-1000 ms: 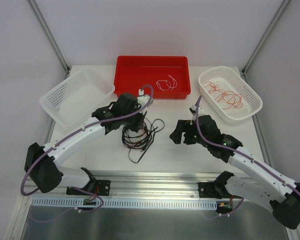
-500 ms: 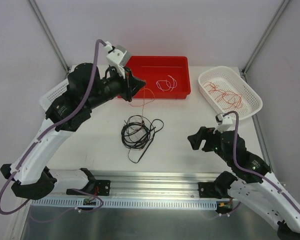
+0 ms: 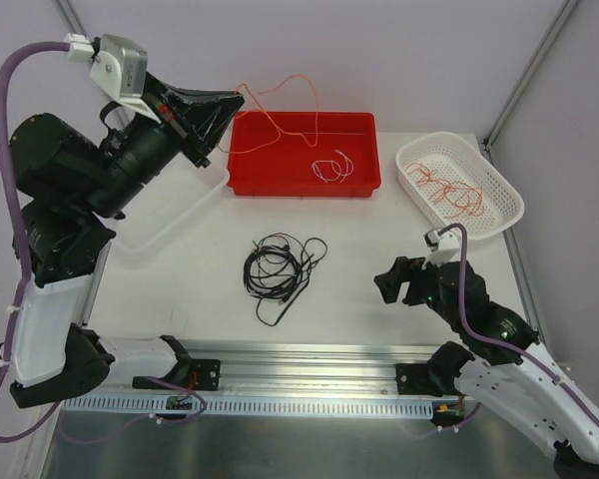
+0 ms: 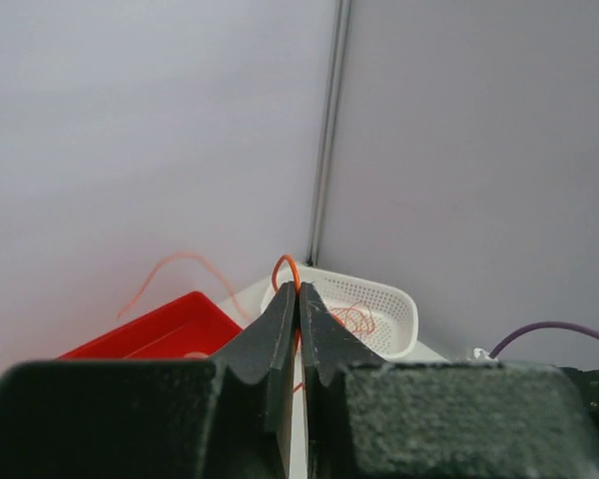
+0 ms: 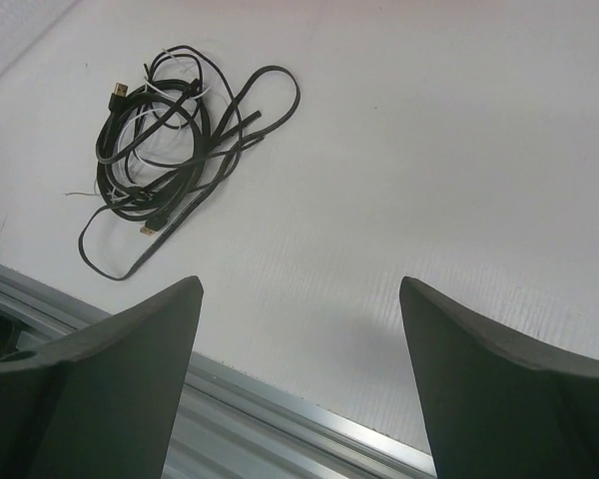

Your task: Untangle the cables

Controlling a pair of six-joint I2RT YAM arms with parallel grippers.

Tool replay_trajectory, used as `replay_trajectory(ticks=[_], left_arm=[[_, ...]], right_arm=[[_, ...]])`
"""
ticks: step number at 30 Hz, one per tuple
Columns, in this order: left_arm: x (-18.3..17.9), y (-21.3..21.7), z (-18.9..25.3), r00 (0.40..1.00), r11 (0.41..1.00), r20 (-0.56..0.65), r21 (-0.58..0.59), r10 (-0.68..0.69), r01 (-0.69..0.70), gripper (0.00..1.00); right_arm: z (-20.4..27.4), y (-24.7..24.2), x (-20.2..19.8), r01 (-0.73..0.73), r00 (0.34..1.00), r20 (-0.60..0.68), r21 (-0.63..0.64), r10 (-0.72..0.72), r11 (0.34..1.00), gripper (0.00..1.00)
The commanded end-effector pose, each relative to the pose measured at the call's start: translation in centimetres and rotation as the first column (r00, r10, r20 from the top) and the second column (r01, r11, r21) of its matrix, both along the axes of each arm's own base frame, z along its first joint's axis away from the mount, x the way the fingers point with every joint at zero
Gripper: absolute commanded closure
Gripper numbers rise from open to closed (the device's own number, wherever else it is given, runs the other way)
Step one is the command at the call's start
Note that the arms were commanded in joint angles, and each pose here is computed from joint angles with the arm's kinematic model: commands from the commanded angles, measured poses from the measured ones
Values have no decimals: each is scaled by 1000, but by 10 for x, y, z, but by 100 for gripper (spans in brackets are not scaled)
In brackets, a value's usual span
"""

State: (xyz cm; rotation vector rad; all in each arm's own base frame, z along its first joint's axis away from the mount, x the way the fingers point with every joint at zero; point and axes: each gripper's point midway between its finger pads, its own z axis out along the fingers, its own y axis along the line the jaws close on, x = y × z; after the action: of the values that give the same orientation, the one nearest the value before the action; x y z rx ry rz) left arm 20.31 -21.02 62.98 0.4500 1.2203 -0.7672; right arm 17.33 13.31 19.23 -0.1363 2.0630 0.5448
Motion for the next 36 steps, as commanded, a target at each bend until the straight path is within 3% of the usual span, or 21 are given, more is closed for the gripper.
replay_trajectory(ticks=[1, 6, 11, 13, 16, 24, 30, 36], left_arm=[[38, -18, -56, 992, 988, -88, 128, 93, -82, 100], [53, -53, -153, 954, 972, -295, 233, 48, 23, 100], [61, -96, -279, 842, 930, -539, 313, 8, 192, 100], [60, -112, -327, 793, 915, -610, 323, 4, 244, 100], [50, -133, -366, 767, 896, -642, 328, -21, 299, 100], [24, -155, -389, 755, 868, -652, 339, -62, 363, 100], [7, -161, -377, 781, 844, -613, 350, -122, 407, 100], [-4, -160, -356, 806, 844, -567, 340, -167, 414, 100]], right_arm=[[0, 8, 2, -34, 999, 11, 5, 34, 999, 16], [-2, 15, 1, -76, 997, 6, -2, 76, 997, 16], [-9, 11, 4, -44, 999, 0, -13, 44, 999, 16], [-14, 12, 5, -41, 999, -12, -19, 41, 999, 16], [-20, 18, 4, -75, 997, -23, -18, 75, 997, 16], [-10, 43, -4, -222, 975, 33, 50, 221, 974, 16], [18, 71, -7, -364, 927, 141, 108, 348, 925, 15], [41, 84, 3, -407, 897, 231, 101, 377, 908, 11]])
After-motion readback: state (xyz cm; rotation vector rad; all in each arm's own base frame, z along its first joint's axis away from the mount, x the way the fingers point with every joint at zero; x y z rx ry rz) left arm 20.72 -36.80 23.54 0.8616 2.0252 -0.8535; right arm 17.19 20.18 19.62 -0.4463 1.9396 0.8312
